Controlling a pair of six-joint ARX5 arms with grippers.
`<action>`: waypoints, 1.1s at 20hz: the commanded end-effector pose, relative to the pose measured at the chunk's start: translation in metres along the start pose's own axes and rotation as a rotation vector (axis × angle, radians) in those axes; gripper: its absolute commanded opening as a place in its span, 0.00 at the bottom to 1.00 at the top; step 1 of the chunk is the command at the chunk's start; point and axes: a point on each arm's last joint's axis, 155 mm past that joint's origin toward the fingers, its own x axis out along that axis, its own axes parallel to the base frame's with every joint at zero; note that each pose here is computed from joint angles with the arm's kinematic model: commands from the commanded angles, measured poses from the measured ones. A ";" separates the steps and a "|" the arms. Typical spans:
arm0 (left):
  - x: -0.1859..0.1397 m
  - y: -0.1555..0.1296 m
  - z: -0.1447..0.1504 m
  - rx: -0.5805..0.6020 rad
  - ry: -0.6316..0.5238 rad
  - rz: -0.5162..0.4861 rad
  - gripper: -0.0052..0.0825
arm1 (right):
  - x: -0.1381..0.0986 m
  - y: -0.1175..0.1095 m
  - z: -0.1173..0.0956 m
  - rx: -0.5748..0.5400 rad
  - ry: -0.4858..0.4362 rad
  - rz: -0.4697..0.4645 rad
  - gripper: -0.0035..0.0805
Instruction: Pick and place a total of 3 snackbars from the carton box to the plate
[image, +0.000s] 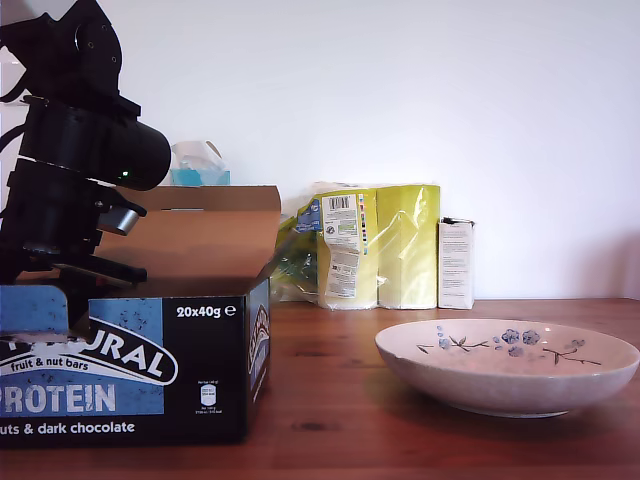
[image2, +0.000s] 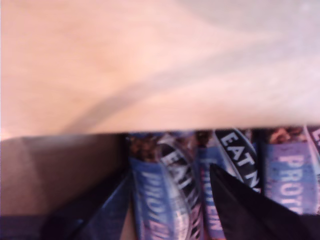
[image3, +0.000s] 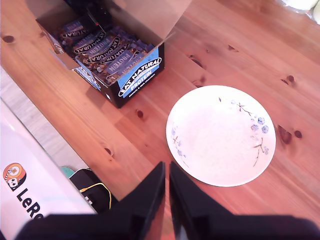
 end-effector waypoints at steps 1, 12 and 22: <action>0.014 -0.001 -0.011 0.013 0.053 0.009 0.57 | 0.000 0.002 -0.001 -0.012 -0.002 0.008 0.03; 0.013 -0.013 -0.017 0.006 0.084 -0.057 0.38 | -0.002 0.003 0.000 -0.020 -0.013 0.009 0.03; 0.004 -0.022 -0.017 0.017 0.079 -0.103 0.34 | -0.004 0.003 -0.001 -0.023 -0.011 0.005 0.03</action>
